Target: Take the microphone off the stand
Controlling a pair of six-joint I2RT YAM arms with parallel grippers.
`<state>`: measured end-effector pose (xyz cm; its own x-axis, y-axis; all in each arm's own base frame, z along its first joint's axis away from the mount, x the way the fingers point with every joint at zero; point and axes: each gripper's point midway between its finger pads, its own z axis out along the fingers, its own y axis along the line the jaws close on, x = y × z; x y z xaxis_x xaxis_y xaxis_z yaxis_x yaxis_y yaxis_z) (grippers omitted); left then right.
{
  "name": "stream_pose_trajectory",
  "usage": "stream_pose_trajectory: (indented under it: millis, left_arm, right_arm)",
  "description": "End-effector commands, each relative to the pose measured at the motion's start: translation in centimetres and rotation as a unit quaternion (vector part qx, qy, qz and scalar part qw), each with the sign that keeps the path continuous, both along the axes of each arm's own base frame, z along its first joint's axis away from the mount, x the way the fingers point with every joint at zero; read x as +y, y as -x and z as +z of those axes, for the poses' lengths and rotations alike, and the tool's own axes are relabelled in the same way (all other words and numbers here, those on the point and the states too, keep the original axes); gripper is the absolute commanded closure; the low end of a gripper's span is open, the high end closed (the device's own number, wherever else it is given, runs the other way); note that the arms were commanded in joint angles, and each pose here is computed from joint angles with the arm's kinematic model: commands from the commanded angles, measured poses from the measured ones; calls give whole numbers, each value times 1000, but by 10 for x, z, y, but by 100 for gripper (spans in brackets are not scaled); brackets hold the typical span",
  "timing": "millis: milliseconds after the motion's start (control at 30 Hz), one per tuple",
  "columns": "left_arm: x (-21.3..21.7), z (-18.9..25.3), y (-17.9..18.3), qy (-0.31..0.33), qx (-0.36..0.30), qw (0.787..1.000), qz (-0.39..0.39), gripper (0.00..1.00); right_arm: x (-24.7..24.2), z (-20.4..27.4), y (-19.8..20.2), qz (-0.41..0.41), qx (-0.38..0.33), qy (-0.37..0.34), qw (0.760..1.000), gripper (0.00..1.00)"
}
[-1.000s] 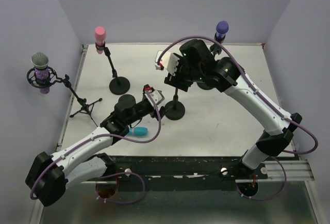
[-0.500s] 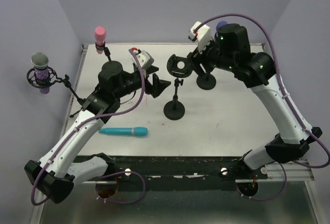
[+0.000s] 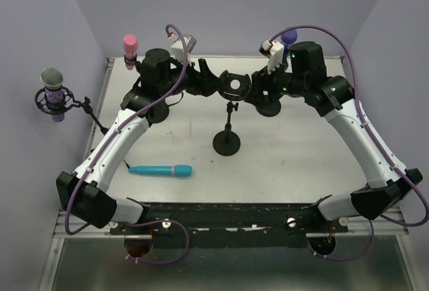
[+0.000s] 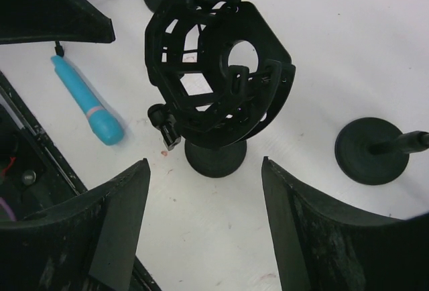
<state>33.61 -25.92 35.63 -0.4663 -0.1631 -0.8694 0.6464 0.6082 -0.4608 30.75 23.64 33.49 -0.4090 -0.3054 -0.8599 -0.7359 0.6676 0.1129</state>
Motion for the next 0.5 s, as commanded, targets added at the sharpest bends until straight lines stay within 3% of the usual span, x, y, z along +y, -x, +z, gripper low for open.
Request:
stream_pose_trajectory:
  millis: [0, 333, 467]
  left_arm:
    - [-8, 7, 0, 27, 32, 999, -19, 19]
    - [-17, -27, 1, 32, 78, 995, -43, 37]
    - [-18, -44, 3, 29, 94, 994, -45, 50]
  right_arm:
    - [11, 16, -1, 8, 6, -69, 998, 25]
    - [32, -23, -4, 29, 77, -99, 992, 25]
    - [37, -44, 4, 46, 108, -107, 987, 40]
